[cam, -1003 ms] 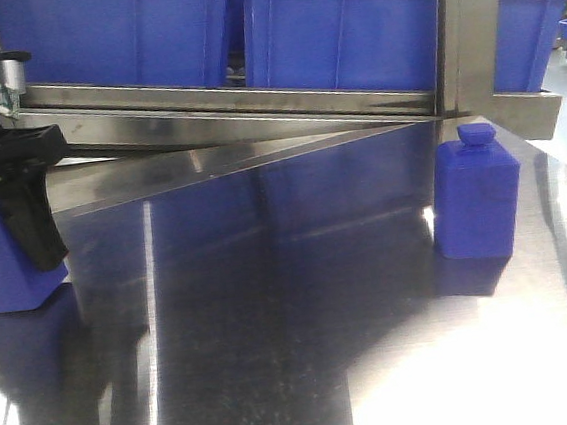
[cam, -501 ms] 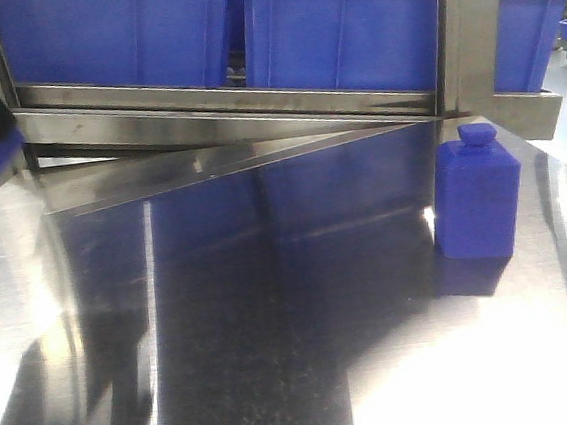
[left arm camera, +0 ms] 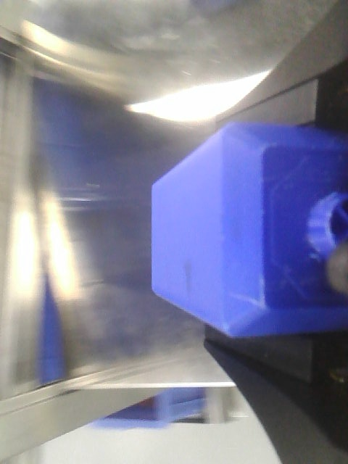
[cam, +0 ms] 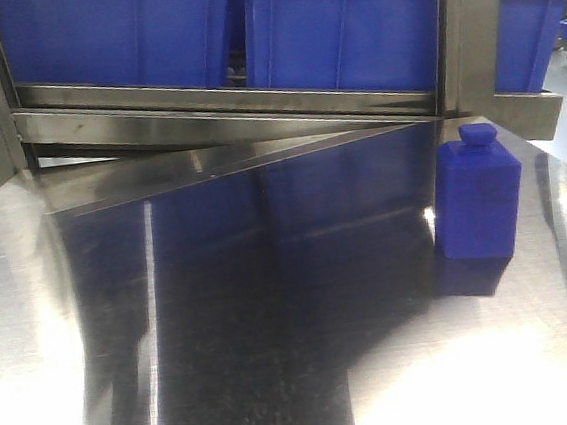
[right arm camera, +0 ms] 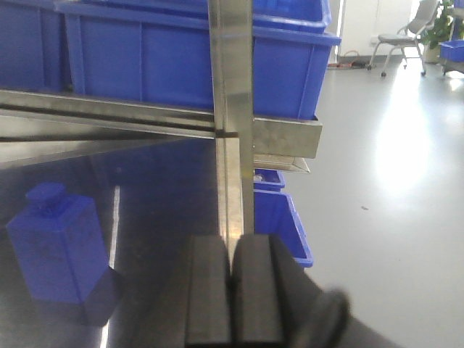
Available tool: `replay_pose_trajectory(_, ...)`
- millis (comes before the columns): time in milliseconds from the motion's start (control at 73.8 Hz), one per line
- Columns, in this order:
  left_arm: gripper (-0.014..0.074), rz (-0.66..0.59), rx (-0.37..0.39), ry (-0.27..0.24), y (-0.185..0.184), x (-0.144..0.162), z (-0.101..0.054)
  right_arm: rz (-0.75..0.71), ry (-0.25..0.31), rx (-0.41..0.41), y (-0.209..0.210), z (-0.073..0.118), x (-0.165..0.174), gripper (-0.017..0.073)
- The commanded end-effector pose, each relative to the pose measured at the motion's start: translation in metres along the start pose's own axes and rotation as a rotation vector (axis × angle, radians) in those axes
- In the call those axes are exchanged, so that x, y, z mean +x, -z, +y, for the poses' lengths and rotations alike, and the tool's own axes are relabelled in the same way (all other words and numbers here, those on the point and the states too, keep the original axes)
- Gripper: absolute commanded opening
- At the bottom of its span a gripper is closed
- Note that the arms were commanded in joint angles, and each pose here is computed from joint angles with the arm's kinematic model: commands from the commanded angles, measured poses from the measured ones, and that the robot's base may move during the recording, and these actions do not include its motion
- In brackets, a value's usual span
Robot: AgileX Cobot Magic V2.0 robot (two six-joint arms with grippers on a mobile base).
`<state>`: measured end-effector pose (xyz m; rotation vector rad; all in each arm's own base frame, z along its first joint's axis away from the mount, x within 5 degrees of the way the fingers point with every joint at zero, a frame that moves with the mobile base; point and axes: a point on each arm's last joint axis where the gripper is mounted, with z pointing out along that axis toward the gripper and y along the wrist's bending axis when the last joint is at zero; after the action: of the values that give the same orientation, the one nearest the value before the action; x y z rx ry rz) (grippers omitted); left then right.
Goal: Pick and sort blue part to right shelf
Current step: 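Lower the right gripper over the other blue part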
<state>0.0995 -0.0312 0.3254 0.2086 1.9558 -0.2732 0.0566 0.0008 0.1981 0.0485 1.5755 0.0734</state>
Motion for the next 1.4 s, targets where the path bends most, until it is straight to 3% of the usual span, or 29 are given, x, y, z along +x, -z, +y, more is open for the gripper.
replay_pose_trajectory(0, 0.0303, -0.193, 0.014, 0.003, 0.019, -0.005, -0.001, -0.179, -0.008, -0.016, 0.007, 0.003, -0.033, 0.0036)
replay_pose_trajectory(244, 0.0303, -0.381, 0.025, -0.013, 0.057, 0.005, -0.002, -0.212, -0.009, -0.018, 0.013, 0.007, -0.087, 0.0036)
replay_pose_trajectory(393, 0.0303, -0.428, 0.026, -0.018, 0.065, 0.005, -0.002, -0.199, -0.014, -0.062, 0.002, 0.013, -0.133, 0.005)
replay_pose_trajectory(447, 0.0303, -0.427, 0.025, -0.018, 0.065, 0.006, -0.002, -0.183, -0.022, -0.1, -0.005, 0.017, -0.151, 0.0115)
replay_pose_trajectory(596, 0.0303, -0.424, 0.016, -0.031, 0.064, 0.006, -0.001, -0.085, -0.032, -0.243, -0.03, 0.035, -0.182, 0.0491)
replay_pose_trajectory(678, 0.0303, -0.424, 0.012, -0.037, 0.064, 0.006, -0.001, 0.017, -0.021, -0.305, -0.048, 0.048, -0.186, 0.0625)
replay_pose_trajectory(827, 0.0303, -0.426, 0.011, -0.039, 0.064, 0.006, -0.001, 0.208, 0.018, -0.384, -0.081, 0.074, -0.179, 0.0597)
replay_pose_trajectory(949, 0.0303, -0.426, 0.011, -0.039, 0.064, 0.006, -0.001, 0.355, 0.019, -0.379, -0.102, 0.085, -0.18, 0.0597)
replay_pose_trajectory(1043, 0.0303, -0.426, 0.011, -0.039, 0.064, 0.006, -0.001, 0.499, 0.027, -0.347, -0.119, 0.091, -0.186, 0.0592)
replay_pose_trajectory(1179, 0.0303, -0.426, 0.011, -0.039, 0.064, 0.006, -0.001, 0.75, -0.004, -0.258, -0.146, 0.097, -0.19, 0.0578)
replay_pose_trajectory(1382, 0.0303, -0.426, 0.011, -0.039, 0.064, 0.006, -0.001, 1.056, -0.003, -0.156, -0.191, 0.113, -0.175, 0.0578)
